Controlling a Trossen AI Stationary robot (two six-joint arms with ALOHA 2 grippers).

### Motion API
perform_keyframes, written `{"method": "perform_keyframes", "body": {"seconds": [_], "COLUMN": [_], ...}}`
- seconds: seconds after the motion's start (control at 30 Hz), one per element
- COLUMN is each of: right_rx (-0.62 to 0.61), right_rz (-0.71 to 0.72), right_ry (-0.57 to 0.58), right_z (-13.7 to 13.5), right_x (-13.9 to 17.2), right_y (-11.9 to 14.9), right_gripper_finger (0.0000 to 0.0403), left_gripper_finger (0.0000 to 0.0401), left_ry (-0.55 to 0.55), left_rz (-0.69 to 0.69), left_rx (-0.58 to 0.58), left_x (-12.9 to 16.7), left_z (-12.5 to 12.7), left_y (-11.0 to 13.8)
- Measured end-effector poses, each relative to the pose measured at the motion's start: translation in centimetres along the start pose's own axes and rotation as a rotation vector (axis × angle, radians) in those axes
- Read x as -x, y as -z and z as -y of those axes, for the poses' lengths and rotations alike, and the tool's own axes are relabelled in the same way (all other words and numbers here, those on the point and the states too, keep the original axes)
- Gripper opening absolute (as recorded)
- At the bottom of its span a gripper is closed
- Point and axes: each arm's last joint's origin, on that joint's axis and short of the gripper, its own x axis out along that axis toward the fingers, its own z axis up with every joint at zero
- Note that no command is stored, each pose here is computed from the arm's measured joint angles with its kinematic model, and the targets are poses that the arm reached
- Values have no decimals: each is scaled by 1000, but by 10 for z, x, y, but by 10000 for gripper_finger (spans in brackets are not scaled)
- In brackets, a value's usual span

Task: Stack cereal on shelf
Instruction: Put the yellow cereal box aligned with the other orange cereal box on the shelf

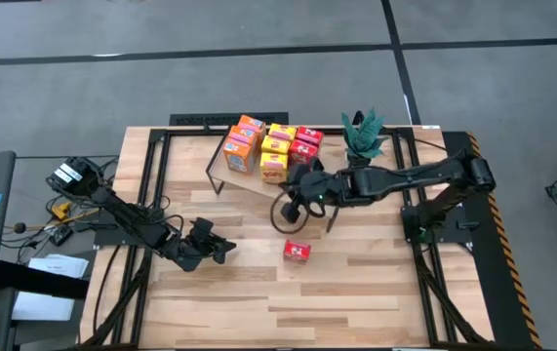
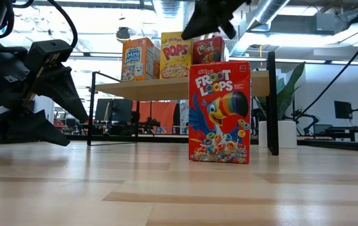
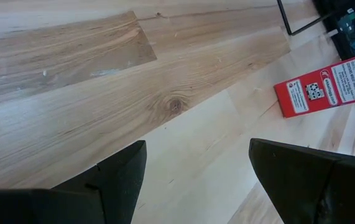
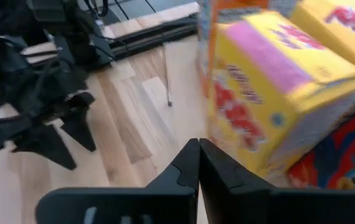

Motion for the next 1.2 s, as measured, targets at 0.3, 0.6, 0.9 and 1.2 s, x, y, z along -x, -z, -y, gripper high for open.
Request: {"method": "perform_keyframes", "body": {"seconds": [0.3, 0.6, 0.9, 1.2], "right_rx": [43, 85, 57, 90], "right_rz": [35, 139, 273, 277], "right_ry": [54, 119, 174, 191], "right_z": [-16, -25, -28, -40], "right_x": [10, 77, 132, 139], "right_y": [6, -22, -30, -20], "right_gripper_finger": [11, 12, 20, 9], "left_gripper_finger": [260, 40, 2, 0], "left_ry": [114, 199, 62, 52], "left_rz": [52, 240, 444, 518], "left_rx": [-21, -353, -503, -518], "left_x": [1, -7, -25, -37], "left_z": [14, 81, 96, 91], "left_y": [-3, -35, -85, -120]}}
